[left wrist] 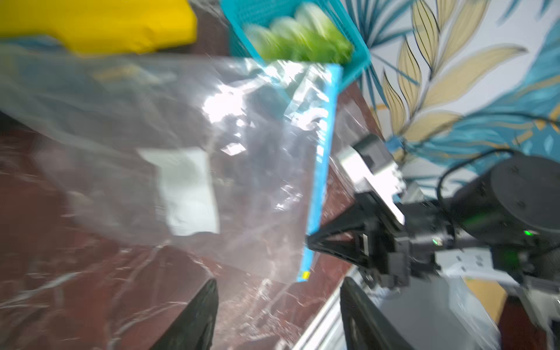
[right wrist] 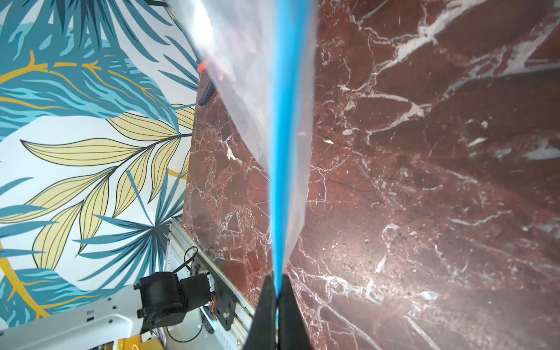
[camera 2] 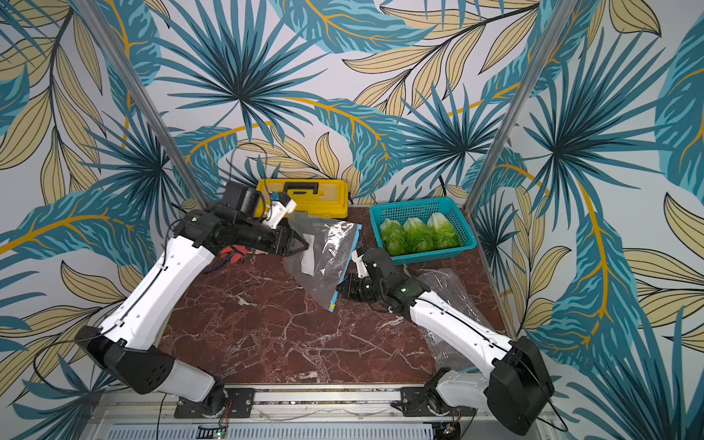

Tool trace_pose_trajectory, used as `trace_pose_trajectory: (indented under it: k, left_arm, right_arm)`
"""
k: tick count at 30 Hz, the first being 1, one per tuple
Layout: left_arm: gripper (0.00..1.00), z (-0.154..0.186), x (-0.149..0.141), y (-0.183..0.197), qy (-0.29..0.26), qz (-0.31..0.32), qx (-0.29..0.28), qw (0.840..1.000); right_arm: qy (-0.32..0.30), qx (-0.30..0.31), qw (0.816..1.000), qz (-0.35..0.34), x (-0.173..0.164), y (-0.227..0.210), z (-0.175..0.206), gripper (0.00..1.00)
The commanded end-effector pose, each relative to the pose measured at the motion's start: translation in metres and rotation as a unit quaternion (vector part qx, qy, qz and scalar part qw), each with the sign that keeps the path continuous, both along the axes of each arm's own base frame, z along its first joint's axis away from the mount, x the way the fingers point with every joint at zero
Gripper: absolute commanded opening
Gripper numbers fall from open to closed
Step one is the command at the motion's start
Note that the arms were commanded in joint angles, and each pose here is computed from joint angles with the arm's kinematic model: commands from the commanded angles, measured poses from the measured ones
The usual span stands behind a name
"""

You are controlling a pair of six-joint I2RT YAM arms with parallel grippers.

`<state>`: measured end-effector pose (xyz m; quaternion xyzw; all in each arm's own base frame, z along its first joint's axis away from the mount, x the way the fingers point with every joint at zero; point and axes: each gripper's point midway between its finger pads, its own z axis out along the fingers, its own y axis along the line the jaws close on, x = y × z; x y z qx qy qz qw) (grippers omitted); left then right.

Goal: Put the chinese cabbages into a zipper bag and zip it
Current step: Pick up the zipper food storage bag at the center of the board.

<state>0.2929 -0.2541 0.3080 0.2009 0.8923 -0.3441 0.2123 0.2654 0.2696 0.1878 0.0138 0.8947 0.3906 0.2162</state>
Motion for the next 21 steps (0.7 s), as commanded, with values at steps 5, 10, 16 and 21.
trace_pose_trajectory:
  k: [5, 10, 16, 21]
  left_arm:
    - [0.78, -0.035, -0.004, -0.059, 0.091, -0.015, -0.058, 0.994]
    - [0.75, -0.084, -0.017, -0.056, 0.103, -0.061, -0.032, 0.992]
    - [0.62, -0.100, -0.030, -0.070, 0.153, -0.093, -0.081, 0.980]
    - [0.71, -0.082, -0.062, -0.068, 0.047, -0.142, -0.051, 0.987]
  right_arm:
    - [0.015, -0.013, 1.000, -0.011, -0.013, 0.002, 0.005, 0.00]
    - [0.062, -0.001, 0.997, -0.052, -0.020, -0.017, -0.015, 0.00]
    - [0.154, 0.008, 0.985, -0.082, -0.027, -0.018, -0.044, 0.00]
    - [0.207, 0.045, 0.968, -0.132, -0.019, -0.020, -0.035, 0.00]
